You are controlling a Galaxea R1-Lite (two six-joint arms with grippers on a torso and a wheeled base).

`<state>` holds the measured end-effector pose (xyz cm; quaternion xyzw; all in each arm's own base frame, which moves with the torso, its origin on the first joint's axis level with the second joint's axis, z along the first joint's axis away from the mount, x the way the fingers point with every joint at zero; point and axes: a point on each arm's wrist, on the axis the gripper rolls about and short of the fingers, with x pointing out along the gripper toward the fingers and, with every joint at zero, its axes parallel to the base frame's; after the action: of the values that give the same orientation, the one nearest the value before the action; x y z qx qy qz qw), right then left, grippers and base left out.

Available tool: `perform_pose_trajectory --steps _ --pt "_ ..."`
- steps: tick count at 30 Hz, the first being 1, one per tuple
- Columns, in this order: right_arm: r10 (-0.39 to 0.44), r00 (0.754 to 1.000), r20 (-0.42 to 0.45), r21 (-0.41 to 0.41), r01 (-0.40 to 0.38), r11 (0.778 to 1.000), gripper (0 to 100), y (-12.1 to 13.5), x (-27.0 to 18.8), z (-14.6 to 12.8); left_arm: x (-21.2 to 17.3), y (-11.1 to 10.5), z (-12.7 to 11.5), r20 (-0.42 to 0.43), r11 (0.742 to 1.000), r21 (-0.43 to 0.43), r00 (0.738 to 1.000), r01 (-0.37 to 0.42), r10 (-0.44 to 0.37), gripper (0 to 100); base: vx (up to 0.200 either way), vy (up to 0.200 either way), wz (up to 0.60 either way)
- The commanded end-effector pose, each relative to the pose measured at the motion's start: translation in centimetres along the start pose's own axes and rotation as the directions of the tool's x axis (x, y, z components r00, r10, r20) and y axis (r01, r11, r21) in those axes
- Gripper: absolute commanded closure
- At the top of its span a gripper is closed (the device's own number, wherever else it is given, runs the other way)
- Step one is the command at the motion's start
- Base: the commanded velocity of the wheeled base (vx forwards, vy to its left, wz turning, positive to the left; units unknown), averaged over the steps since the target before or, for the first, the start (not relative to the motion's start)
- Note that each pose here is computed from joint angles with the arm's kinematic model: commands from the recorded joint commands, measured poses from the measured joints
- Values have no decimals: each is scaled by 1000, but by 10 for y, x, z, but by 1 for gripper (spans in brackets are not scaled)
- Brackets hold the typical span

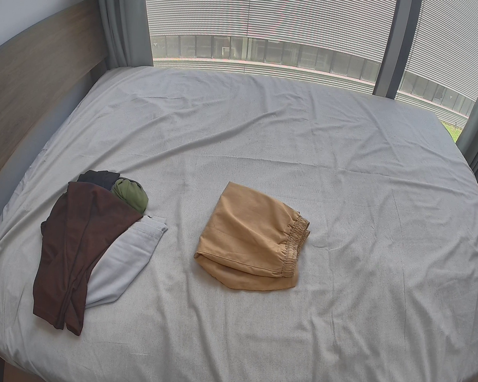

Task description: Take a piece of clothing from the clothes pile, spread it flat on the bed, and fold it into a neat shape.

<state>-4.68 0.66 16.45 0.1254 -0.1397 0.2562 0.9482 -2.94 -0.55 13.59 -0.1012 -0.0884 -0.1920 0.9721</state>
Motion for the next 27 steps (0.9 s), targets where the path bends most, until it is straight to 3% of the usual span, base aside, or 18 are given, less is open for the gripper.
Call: perform_pose_trajectory --steps 1,5,11,14,18,23,27 --pt "2 1000 8 -3 -2 1000 0 1 -1 1 -5 -3 -3 22 998 36 999 -49 48 0 0 0 0" --pt "10 1000 24 -13 -10 1000 0 3 -2 6 -11 -3 -13 -2 997 50 999 -54 54 0 0 0 0" --pt "22 998 59 -74 -18 997 0 7 -4 15 -9 0 -23 -33 985 160 997 -62 68 0 0 0 0" --pt "18 997 73 -139 -7 990 0 10 -5 19 -8 3 -30 -54 965 249 994 -77 93 0 0 0 0" --pt "-23 995 96 -184 41 982 0 18 -11 23 -7 7 -35 -40 946 293 986 -140 159 0 0 0 0" --pt "-61 995 76 -217 77 973 0 19 -13 24 -5 9 -40 -4 940 303 987 -154 163 0 0 0 0" --pt "-147 988 44 -240 154 958 0 15 -13 18 -5 10 -40 8 932 307 980 -192 199 0 0 0 0"
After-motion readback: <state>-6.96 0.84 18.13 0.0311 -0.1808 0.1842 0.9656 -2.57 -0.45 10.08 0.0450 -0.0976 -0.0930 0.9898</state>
